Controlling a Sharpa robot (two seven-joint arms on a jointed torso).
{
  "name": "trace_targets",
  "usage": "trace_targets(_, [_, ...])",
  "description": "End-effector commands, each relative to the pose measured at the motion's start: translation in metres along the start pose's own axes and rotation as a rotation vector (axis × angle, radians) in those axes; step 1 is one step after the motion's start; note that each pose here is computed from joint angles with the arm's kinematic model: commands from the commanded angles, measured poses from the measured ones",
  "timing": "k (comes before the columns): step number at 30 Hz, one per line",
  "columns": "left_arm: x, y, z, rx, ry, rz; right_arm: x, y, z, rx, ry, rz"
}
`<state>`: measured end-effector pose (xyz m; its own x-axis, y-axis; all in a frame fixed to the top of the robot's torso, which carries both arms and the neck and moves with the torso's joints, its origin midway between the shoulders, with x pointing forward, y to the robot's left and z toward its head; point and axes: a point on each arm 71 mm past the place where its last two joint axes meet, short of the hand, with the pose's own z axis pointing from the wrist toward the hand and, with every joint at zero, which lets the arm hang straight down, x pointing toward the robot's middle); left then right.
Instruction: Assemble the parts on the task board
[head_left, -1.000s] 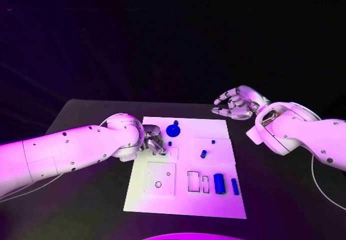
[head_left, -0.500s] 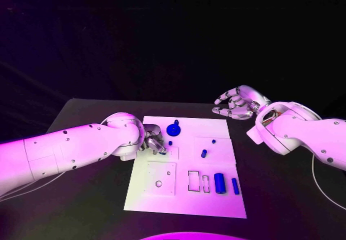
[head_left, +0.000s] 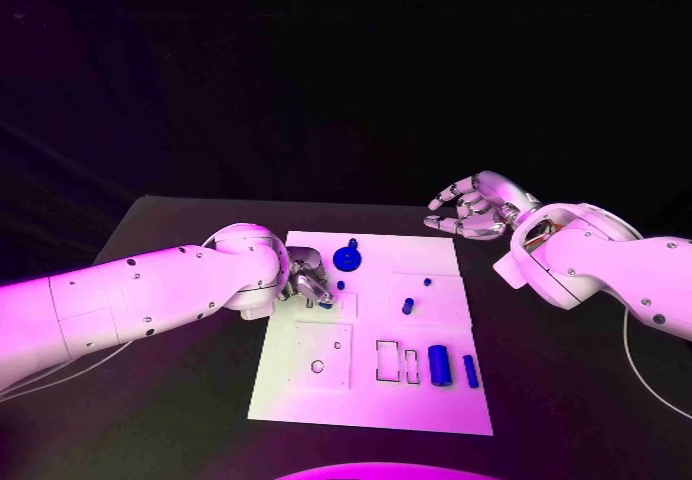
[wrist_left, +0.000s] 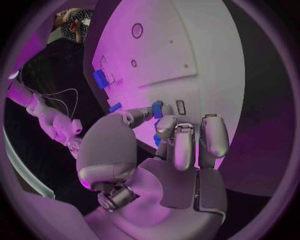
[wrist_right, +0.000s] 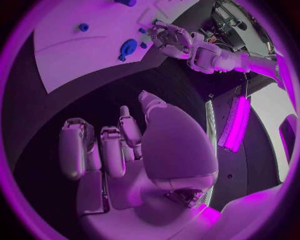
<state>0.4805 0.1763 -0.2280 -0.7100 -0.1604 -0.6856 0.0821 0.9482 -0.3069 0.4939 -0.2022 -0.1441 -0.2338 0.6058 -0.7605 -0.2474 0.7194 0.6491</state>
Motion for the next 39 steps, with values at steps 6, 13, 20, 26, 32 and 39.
trace_targets(6, [0.0049,-0.0009,0.0011,0.001,0.038,0.004,0.0024,0.0006,-0.0003,-0.006,0.020,-0.008])
trace_targets(13, [0.0048,-0.0008,0.0013,0.000,0.040,0.003,0.0025,0.0004,-0.0005,-0.004,0.022,-0.007])
trace_targets(20, [0.0049,-0.0010,0.0017,0.000,0.042,0.003,0.0026,0.0004,-0.0007,-0.004,0.024,-0.006])
trace_targets(26, [0.0046,-0.0011,0.0021,0.000,0.039,0.000,0.0024,0.0002,-0.0010,-0.004,0.023,-0.006])
trace_targets(32, [0.0042,-0.0014,0.0027,0.000,0.037,-0.003,0.0024,0.0002,-0.0012,-0.004,0.023,-0.006])
trace_targets(39, [0.0043,-0.0019,0.0030,0.001,0.037,-0.004,0.0023,0.0002,-0.0015,-0.004,0.023,-0.006])
